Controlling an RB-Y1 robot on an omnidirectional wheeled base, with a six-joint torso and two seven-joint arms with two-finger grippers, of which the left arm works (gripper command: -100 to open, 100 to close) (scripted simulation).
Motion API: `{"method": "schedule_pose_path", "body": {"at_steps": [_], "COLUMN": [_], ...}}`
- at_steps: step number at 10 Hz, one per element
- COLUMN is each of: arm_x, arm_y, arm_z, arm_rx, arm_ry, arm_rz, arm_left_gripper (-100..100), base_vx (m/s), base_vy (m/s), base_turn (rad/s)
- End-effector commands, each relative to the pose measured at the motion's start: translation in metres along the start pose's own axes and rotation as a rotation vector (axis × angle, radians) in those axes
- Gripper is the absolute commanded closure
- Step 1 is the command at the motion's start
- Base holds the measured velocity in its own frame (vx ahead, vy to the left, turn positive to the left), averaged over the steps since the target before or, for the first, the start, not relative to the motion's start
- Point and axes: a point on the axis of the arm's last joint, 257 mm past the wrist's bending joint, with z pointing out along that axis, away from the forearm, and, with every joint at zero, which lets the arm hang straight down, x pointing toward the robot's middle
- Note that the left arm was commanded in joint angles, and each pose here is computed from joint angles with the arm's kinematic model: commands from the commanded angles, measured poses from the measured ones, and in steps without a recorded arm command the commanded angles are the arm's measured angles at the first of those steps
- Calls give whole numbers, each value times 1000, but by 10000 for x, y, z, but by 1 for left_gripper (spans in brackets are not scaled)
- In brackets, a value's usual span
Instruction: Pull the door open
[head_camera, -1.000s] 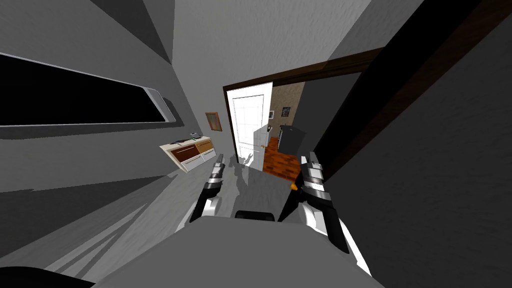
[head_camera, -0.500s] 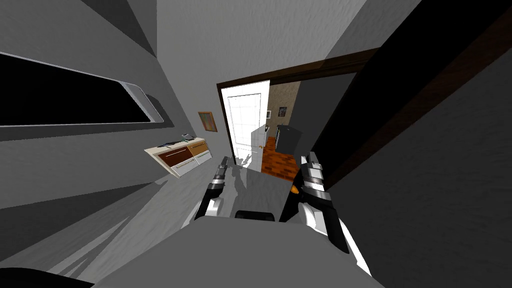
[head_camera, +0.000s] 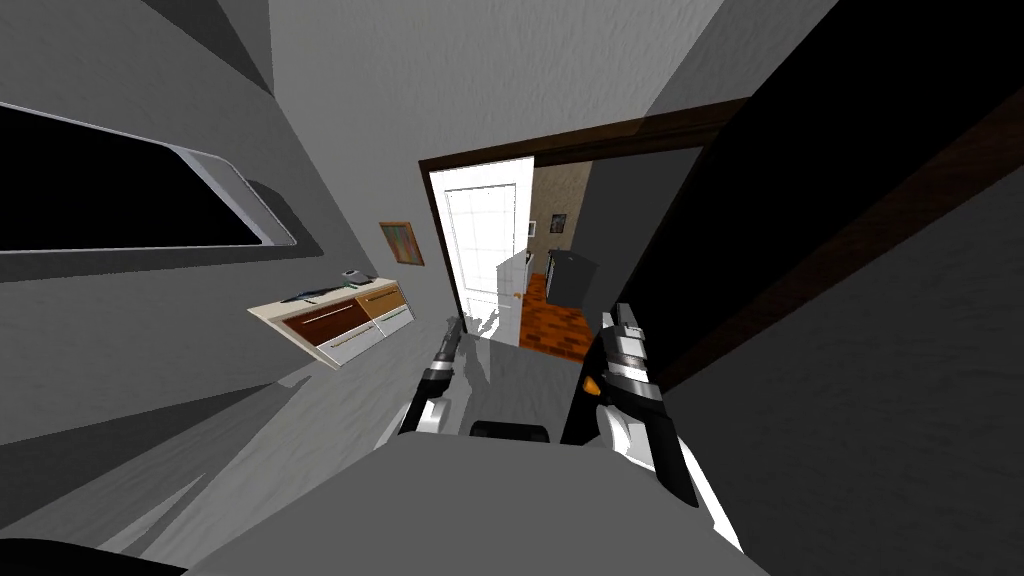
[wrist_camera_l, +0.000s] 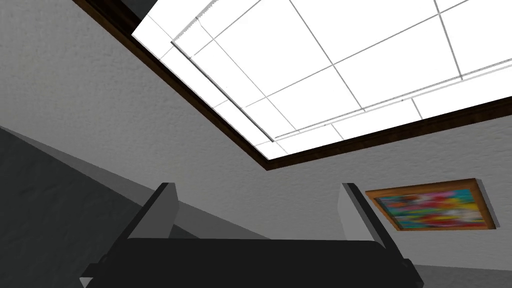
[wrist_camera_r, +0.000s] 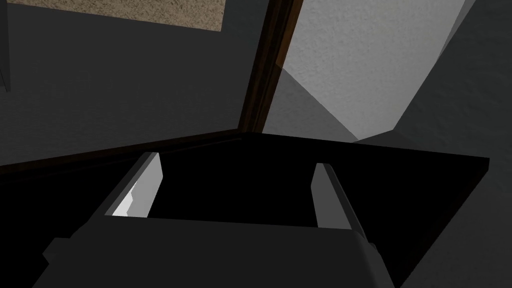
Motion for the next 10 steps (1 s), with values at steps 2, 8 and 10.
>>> {"method": "schedule_pose_path", "body": {"at_steps": [2,8,10], "arm_x": [156,535,662], "arm_y": [121,385,466], "arm_z": [-29,-155,-205], "arm_rx": [-16,-48,-56], "arm_ry": [30,106,133], "arm_rz": [67,214,262], "arm_left_gripper": [-100,-100,-100], "base_vx": [91,94,101], "base_vy": [19,27,16], "base_turn": [-87,-98,-88]}}
